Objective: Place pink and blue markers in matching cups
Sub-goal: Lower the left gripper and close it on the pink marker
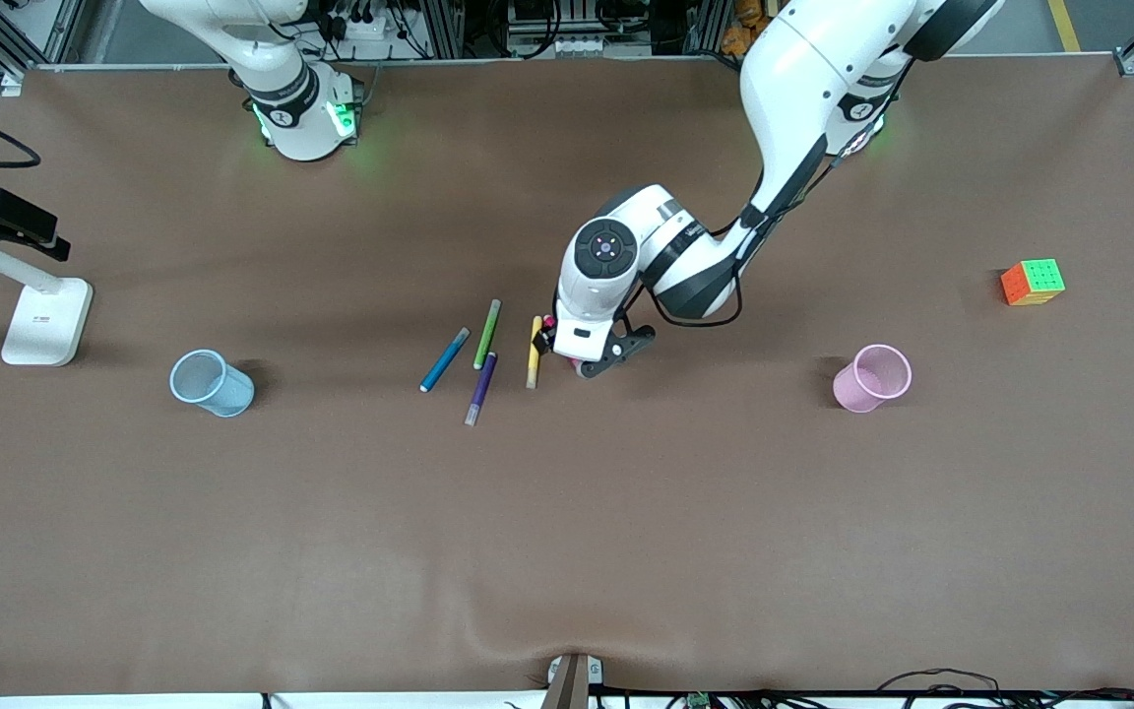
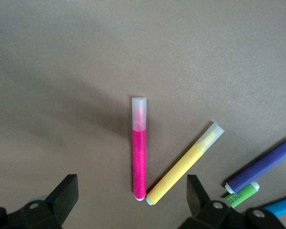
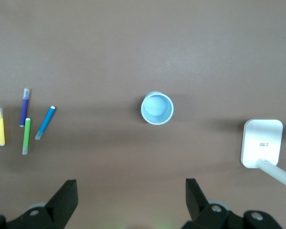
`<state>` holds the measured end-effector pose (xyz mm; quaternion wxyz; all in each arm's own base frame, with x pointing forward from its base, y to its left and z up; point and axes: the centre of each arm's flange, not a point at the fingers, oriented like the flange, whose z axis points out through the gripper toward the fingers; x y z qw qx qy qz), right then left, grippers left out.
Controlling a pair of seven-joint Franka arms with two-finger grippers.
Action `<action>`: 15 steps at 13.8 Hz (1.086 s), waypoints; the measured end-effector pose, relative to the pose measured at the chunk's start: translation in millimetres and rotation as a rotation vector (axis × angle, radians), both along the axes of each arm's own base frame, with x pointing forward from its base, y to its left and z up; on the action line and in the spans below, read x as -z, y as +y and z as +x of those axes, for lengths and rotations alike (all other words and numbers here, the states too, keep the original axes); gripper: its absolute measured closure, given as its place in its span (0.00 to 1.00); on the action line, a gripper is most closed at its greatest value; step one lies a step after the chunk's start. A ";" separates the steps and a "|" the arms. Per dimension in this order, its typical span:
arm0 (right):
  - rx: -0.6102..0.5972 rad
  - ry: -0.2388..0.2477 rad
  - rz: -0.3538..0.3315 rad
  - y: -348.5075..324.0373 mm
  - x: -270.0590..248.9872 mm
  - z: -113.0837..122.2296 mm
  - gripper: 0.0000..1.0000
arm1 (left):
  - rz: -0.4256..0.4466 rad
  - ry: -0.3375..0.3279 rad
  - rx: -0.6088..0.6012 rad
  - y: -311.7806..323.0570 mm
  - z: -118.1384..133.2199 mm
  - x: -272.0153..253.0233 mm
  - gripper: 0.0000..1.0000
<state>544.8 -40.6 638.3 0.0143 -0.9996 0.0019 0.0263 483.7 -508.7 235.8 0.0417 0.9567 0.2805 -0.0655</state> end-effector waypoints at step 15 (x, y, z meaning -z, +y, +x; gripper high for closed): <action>0.001 0.001 0.000 -0.5 0.3 0.1 0.00 | 0.043 -0.034 -0.018 -8.5 -12.0 65.9 0.02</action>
